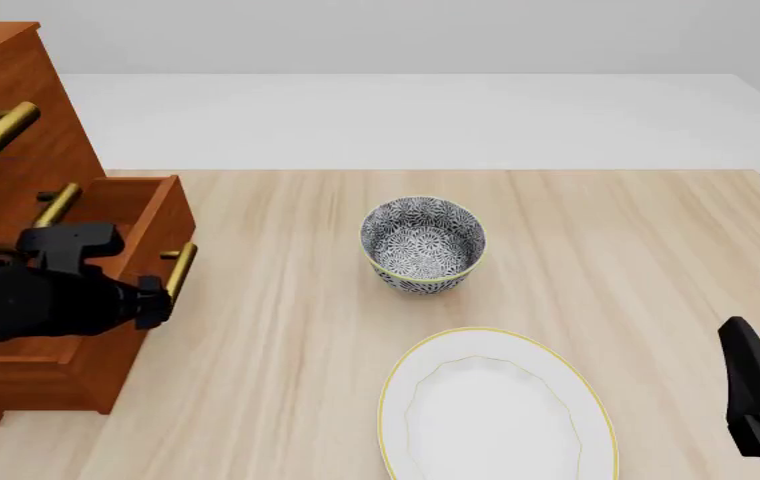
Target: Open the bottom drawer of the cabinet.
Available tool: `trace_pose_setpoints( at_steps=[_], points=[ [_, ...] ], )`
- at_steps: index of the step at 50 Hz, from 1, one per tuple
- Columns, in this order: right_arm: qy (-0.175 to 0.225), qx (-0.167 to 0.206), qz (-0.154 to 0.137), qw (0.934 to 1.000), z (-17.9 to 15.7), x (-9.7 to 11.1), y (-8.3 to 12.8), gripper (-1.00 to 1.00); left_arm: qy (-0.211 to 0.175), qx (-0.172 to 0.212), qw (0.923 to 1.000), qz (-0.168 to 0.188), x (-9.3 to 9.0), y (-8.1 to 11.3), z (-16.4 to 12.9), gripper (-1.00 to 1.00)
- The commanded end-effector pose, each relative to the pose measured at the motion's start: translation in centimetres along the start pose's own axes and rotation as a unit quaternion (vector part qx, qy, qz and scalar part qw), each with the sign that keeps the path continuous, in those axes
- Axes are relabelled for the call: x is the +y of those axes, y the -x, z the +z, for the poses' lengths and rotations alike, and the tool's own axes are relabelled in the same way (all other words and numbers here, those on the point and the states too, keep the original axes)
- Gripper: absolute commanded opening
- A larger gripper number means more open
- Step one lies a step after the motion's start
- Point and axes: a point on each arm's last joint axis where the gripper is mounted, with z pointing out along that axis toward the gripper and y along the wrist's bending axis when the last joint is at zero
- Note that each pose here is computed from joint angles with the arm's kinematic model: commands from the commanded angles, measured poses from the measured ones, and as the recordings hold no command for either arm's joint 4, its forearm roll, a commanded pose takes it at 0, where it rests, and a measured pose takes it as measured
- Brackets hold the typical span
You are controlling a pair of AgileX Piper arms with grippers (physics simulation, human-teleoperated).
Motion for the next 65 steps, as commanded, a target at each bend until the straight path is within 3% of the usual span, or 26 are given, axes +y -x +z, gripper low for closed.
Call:
trace_pose_setpoints(
  at_steps=[1, 65],
  points=[
    [0.0, 0.0, 0.0, 1.0, 0.0, 0.0, 0.0, 1.0, -0.006, 0.002, 1.0, 0.0, -0.5, -0.2, 0.3, 1.0],
    [0.0, 0.0, 0.0, 1.0, 0.0, 0.0, 0.0, 1.0, -0.052, 0.014, 0.9981, 0.03, -4.7, -0.3, 2.6, 1.0]
  ],
)
